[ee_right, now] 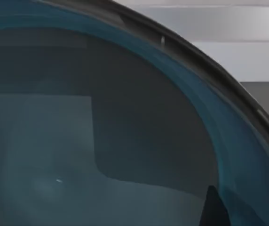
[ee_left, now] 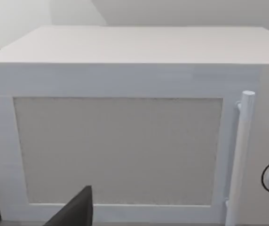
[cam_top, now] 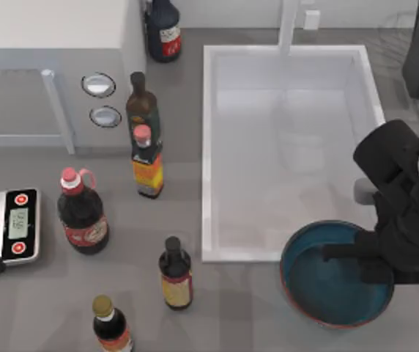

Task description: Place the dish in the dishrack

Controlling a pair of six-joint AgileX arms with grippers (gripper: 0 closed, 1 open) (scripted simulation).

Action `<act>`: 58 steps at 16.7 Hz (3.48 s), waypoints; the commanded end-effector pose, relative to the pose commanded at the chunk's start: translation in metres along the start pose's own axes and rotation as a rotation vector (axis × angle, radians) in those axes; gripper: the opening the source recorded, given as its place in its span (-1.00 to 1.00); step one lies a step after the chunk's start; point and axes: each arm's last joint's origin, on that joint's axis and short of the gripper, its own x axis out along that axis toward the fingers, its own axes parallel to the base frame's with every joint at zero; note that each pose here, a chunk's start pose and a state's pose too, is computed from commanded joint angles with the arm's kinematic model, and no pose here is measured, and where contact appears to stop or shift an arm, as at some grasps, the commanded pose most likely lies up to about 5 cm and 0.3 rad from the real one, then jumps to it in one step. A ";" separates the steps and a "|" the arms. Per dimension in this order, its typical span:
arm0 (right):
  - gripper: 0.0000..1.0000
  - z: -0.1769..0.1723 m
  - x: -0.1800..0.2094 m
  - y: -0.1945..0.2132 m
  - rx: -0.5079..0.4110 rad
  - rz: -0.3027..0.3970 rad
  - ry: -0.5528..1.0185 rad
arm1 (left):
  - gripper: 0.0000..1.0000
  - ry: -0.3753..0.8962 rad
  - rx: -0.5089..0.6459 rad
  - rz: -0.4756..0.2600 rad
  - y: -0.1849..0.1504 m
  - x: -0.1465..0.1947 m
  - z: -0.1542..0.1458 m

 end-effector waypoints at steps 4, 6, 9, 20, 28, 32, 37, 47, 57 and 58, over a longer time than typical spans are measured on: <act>-1.00 0.004 -0.009 0.004 -0.001 0.002 -0.001 | 1.00 0.000 0.000 0.000 0.000 0.000 0.000; -1.00 0.013 -0.026 0.008 -0.001 0.003 -0.004 | 1.00 0.000 0.000 0.000 0.000 0.000 0.000; -1.00 0.026 -0.069 0.013 0.000 -0.003 0.007 | 1.00 0.000 0.000 0.000 0.000 0.000 0.000; -1.00 0.016 -0.200 0.001 0.000 0.003 -0.001 | 1.00 0.000 0.000 0.000 0.000 0.000 0.000; -1.00 0.030 -0.207 -0.029 0.070 0.135 -0.134 | 1.00 0.000 0.000 0.000 0.000 0.000 0.000; -1.00 0.045 -0.220 -0.085 0.158 0.289 -0.421 | 1.00 0.000 0.000 0.000 0.000 0.000 0.000; -1.00 0.035 -0.249 -0.170 0.171 0.313 -0.950 | 1.00 0.000 0.000 0.000 0.000 0.000 0.000; -1.00 -0.036 -0.292 -0.231 -0.002 -0.002 -1.488 | 1.00 0.000 0.000 0.000 0.000 0.000 0.000; -1.00 0.026 -0.257 -0.256 0.001 0.000 -1.483 | 1.00 0.000 0.000 0.000 0.000 0.000 0.000; -1.00 0.042 -0.243 -0.260 0.000 -0.002 -1.485 | 1.00 0.000 0.000 0.000 0.000 0.000 0.000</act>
